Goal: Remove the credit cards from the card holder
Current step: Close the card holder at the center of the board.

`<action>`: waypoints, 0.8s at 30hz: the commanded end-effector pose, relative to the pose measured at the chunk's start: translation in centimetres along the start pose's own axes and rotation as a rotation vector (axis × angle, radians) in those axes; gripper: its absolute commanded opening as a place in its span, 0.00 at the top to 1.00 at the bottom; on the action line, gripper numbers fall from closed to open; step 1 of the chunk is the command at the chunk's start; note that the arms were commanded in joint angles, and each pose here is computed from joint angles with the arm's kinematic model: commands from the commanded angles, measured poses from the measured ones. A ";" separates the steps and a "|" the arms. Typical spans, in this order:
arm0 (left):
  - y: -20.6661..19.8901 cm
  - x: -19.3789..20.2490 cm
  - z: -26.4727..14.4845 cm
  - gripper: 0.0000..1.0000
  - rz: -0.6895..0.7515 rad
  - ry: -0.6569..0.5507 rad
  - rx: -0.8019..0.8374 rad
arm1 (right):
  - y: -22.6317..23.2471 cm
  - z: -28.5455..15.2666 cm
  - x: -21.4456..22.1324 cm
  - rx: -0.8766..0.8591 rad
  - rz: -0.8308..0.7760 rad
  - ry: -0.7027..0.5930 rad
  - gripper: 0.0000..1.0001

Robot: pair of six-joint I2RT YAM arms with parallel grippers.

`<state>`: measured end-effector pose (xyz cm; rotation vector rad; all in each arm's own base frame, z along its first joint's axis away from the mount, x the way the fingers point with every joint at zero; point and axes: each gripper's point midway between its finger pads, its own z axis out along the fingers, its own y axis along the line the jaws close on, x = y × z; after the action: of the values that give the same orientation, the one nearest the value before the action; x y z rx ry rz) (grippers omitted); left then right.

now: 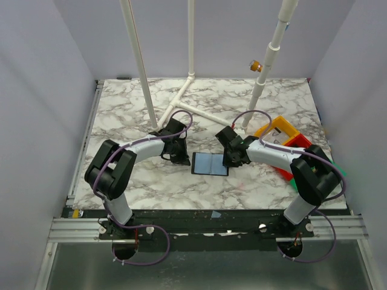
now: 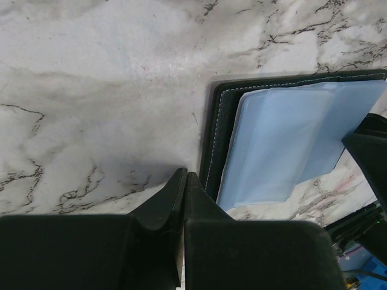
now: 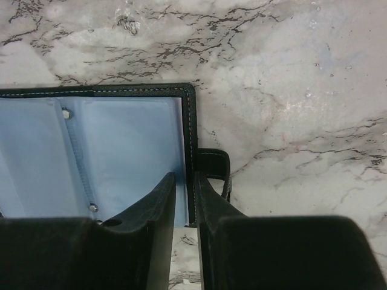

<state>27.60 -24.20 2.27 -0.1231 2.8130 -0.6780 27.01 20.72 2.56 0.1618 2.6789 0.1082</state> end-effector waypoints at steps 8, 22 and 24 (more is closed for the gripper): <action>0.3 0.4 1.7 1.00 0.016 0.032 -0.017 | -0.8 2.0 1.3 0.042 -0.020 0.019 0.82; -4.3 -0.5 -1.9 1.00 0.010 0.004 0.164 | -0.5 2.7 2.4 0.011 -0.023 0.050 0.84; -4.9 -0.6 -2.5 1.00 0.012 -0.003 0.186 | -0.4 2.8 2.4 0.010 -0.024 0.053 0.84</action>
<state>27.86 -25.43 3.16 -0.1098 2.8058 -0.7523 27.41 21.21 2.05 0.1475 2.6689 0.1316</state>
